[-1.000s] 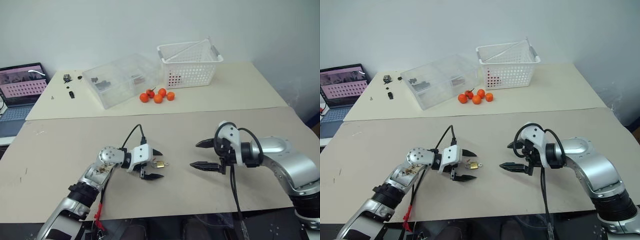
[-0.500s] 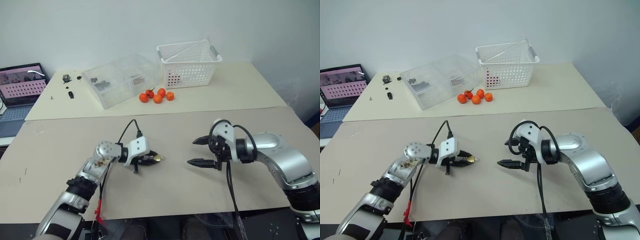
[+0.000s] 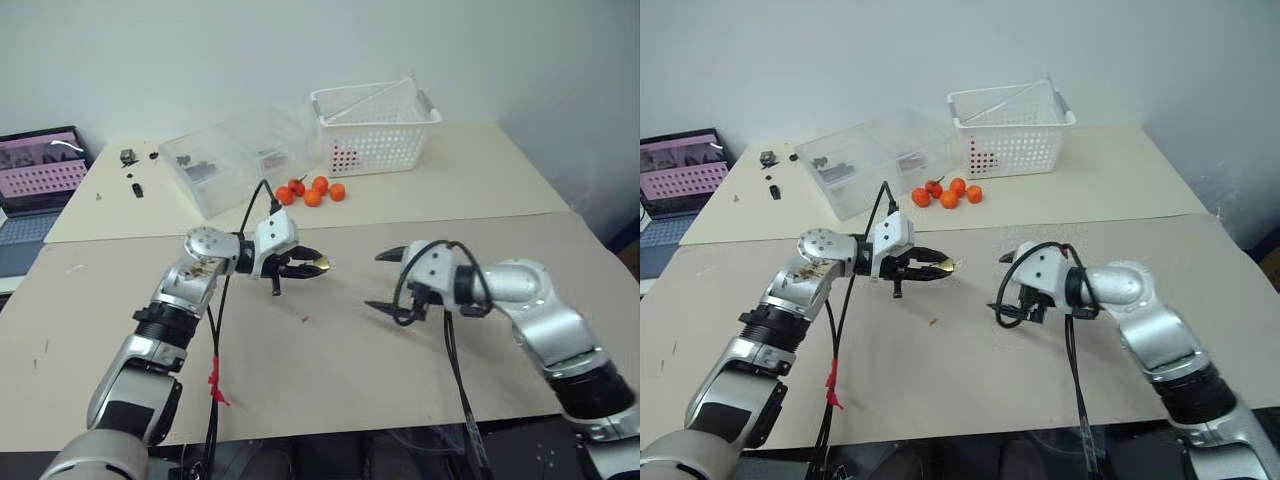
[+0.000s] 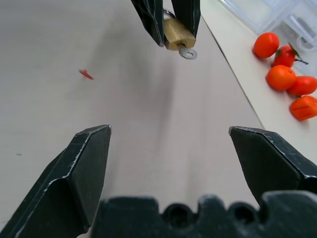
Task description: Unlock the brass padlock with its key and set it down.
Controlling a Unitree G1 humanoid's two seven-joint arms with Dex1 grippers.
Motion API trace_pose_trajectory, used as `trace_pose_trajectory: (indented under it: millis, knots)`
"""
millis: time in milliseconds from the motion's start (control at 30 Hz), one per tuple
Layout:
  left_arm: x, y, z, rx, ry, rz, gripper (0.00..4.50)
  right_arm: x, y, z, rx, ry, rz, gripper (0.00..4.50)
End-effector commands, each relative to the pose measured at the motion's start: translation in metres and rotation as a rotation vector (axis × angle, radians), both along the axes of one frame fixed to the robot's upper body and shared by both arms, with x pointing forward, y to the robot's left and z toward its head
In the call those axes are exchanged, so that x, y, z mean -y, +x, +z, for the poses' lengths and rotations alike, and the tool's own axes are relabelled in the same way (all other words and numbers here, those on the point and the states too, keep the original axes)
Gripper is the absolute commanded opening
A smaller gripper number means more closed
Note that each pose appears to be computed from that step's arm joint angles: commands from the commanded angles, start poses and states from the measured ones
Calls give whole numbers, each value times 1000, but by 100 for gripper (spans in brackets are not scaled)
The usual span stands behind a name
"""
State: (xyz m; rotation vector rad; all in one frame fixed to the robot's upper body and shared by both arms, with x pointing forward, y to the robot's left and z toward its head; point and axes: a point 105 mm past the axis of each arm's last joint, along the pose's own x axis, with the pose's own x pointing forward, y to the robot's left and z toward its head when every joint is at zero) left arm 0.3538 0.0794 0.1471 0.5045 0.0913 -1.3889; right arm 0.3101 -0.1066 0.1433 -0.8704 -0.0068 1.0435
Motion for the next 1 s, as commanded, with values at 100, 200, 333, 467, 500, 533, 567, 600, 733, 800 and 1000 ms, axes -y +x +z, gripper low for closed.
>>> trace_pose_trajectory:
  millis: [100,200,333,467,500,533,567,600,733,800,1000]
  knots:
    - [-4,1,14,-16,41,-126,83,-5,-2,11,376,-87,72,450]
    - [-5,-7,14,-137,44,-220,83,-6,-12,9,447,-78,105,450]
    - [-4,-17,7,-210,107,-295,83,-6,-19,6,515,-96,122,450]
    - [8,-22,3,-246,138,-353,83,-6,-21,-3,575,-122,126,450]
    - [10,-22,4,-248,138,-361,83,-6,-22,-4,583,-121,127,450]
    - [12,-22,4,-251,139,-367,83,-6,-22,-3,595,-120,129,450]
    - [13,-23,4,-252,143,-376,83,-6,-22,-2,612,-114,129,450]
    - [15,-24,5,-252,148,-387,83,-7,-24,-1,625,-109,139,450]
    - [22,-26,7,-255,151,-417,83,-11,-31,2,637,-81,169,450]
    - [26,-25,8,-254,146,-421,83,-11,-32,2,631,-73,162,450]
    - [39,-24,10,-243,137,-447,83,-19,-38,-2,601,-47,185,450]
